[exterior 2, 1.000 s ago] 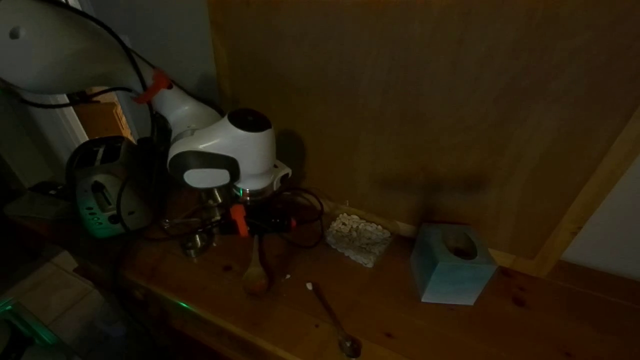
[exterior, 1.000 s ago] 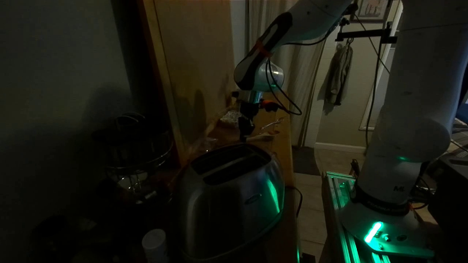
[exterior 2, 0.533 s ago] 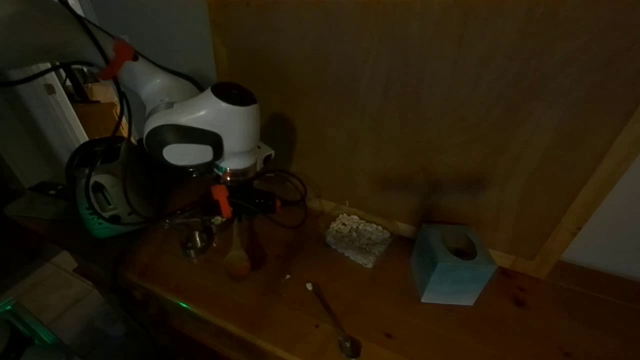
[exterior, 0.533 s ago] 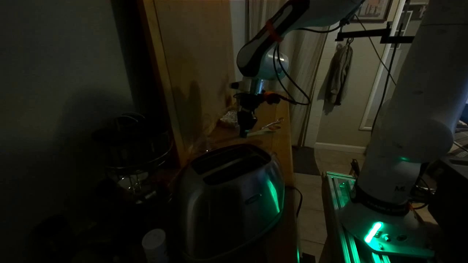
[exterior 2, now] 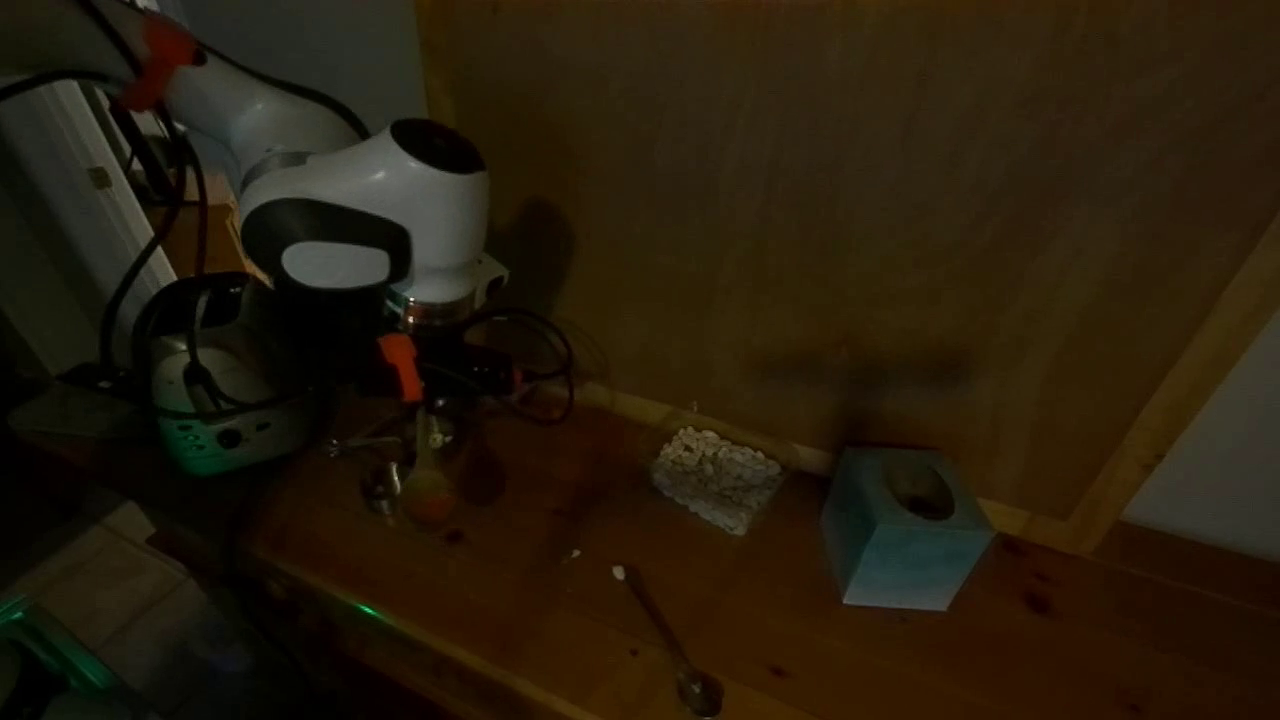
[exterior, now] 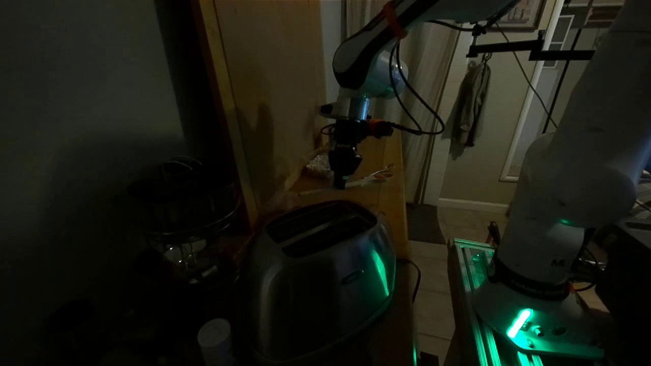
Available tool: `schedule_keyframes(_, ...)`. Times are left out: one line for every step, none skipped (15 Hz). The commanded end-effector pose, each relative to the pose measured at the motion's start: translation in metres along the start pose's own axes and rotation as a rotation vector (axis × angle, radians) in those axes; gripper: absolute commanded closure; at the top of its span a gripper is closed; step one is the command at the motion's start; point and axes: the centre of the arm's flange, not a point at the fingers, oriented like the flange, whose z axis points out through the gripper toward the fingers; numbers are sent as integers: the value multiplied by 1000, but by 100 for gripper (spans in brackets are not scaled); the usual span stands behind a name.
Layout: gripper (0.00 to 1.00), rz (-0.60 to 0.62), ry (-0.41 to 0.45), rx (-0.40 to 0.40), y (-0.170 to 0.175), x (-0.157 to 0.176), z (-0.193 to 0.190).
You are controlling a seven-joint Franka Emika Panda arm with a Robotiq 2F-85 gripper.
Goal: Put the orange object on the spoon, then drop it into the pot
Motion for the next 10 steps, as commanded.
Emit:
schedule_keyframes(94, -28, 73, 31, -19, 3, -7)
schedule_keyframes(94, -30, 96, 34, -19, 4, -8)
schedule_keyframes(94, -32, 115, 41, -20, 5, -8)
schedule_keyframes(94, -31, 138, 51, -21, 6, -8)
schedule_keyframes(94, -29, 159, 61, -23, 7, -7)
schedule_keyframes(94, -26, 184, 77, -24, 7, -6)
schedule_keyframes(94, -25, 207, 88, -24, 8, -5)
schedule_keyframes(94, -30, 222, 97, -25, 8, -3)
schedule_keyframes(94, -59, 223, 90, -25, 9, -1)
schedule_keyframes(94, -25, 178, 83, -17, 9, 0)
